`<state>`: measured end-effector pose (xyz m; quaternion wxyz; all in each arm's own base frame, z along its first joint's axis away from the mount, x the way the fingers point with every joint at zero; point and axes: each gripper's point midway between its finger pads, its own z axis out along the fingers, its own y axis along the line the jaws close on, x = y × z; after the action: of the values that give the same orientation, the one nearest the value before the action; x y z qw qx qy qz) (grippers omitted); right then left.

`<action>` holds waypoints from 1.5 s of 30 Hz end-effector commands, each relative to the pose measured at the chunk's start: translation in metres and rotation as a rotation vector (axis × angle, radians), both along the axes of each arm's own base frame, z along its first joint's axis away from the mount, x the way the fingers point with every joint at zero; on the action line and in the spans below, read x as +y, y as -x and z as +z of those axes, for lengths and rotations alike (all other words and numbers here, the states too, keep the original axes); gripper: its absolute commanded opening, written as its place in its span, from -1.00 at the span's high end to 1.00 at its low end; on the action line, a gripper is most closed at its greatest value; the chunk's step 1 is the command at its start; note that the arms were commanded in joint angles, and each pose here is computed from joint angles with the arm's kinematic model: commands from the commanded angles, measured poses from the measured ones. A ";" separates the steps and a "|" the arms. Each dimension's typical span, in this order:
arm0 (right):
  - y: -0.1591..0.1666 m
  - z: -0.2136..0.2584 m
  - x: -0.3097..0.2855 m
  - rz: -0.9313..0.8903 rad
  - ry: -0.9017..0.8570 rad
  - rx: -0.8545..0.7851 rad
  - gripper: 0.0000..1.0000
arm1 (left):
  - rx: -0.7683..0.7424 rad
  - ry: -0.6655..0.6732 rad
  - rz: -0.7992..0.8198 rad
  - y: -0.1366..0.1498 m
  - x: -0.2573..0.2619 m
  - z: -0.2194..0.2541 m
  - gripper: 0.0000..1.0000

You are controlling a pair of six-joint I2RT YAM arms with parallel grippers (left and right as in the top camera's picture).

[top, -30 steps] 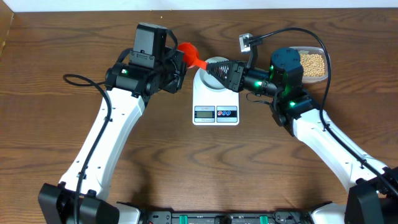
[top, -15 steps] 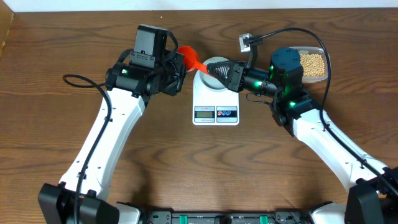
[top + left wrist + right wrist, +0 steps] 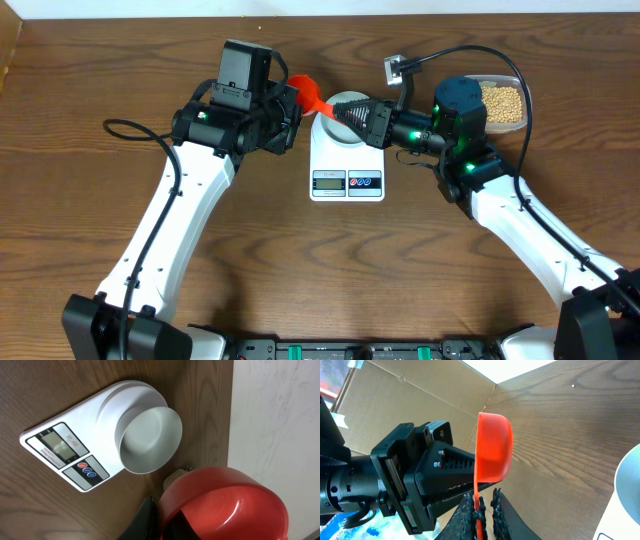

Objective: Scoop item into bowl and weigh 50g on scale
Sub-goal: 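Grasp scoop handle with right gripper and release it from left gripper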

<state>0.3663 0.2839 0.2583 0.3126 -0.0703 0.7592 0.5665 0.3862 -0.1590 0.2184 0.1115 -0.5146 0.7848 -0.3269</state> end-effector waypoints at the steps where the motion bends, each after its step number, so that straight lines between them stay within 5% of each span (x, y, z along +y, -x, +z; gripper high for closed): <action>1: 0.000 0.007 0.004 0.007 -0.006 -0.015 0.78 | 0.019 0.012 -0.004 0.001 -0.004 -0.004 0.85; 45: 0.004 0.008 0.011 0.014 -0.006 -0.023 0.83 | 0.029 0.009 -0.009 0.004 -0.004 -0.005 0.86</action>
<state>0.3608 0.2919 0.2588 0.3094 -0.0776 0.7580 0.5689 0.3840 -0.1599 0.2172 0.1071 -0.5142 0.7864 -0.3251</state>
